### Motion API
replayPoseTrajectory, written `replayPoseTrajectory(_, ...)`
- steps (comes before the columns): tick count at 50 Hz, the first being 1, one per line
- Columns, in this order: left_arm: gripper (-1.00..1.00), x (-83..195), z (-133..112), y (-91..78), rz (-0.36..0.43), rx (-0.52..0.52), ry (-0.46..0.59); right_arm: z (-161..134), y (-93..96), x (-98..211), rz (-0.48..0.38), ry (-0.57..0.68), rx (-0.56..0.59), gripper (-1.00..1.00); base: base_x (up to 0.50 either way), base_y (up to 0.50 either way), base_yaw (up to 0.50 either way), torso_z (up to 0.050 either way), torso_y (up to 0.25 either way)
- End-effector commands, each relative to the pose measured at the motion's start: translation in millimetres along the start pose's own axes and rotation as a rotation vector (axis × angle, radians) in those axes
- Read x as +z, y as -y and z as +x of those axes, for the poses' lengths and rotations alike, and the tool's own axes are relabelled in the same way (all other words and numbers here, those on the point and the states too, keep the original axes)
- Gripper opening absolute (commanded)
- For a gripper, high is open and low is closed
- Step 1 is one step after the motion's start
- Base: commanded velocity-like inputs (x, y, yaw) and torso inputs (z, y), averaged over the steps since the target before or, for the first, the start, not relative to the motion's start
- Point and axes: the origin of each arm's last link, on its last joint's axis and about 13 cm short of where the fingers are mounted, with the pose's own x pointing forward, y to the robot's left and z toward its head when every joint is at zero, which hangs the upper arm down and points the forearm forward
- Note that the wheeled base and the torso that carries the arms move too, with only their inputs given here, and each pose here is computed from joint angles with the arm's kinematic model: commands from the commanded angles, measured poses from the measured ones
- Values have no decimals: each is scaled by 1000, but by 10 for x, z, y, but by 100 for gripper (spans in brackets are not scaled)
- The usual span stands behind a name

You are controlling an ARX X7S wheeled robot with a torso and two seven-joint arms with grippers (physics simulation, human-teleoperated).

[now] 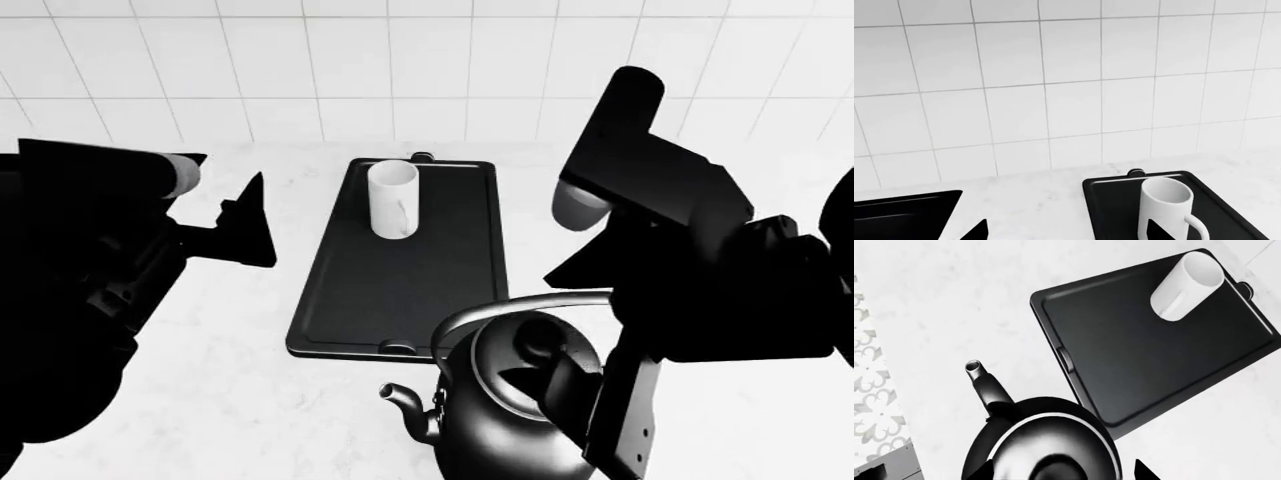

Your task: Pick the kettle from the counter and place it on the tray. Then pick the mug from the cabinet and place it on the tray. Then close the cabinet doors.

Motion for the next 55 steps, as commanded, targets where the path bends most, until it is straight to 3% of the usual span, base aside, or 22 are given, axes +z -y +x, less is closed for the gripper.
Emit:
replayPoseTrajectory(1, 100, 7, -7, 2, 3, -1, 1, 47, 6, -50, 17, -6, 13, 100, 0, 0, 0, 0, 0)
replayPoseTrajectory(2, 100, 5, -7, 1, 2, 0, 1, 46, 6, -49, 17, -7, 13, -100, 0, 0, 0, 0, 0)
replayPoseTrajectory(20, 100, 32, -21, -9, 0, 10, 5, -4, -28, 5, -2, 13, 28, -100, 0, 0, 0, 0, 0)
replayPoseTrajectory(36, 100, 42, -5, -40, -1, 18, 11, -351, 32, 310, -97, 167, -151, -100, 0, 0, 0, 0, 0)
replayPoseTrajectory(55, 100, 95, -19, -58, 5, 29, 21, -432, 151, 420, -135, 248, -291, -100, 0, 0, 0, 0, 0)
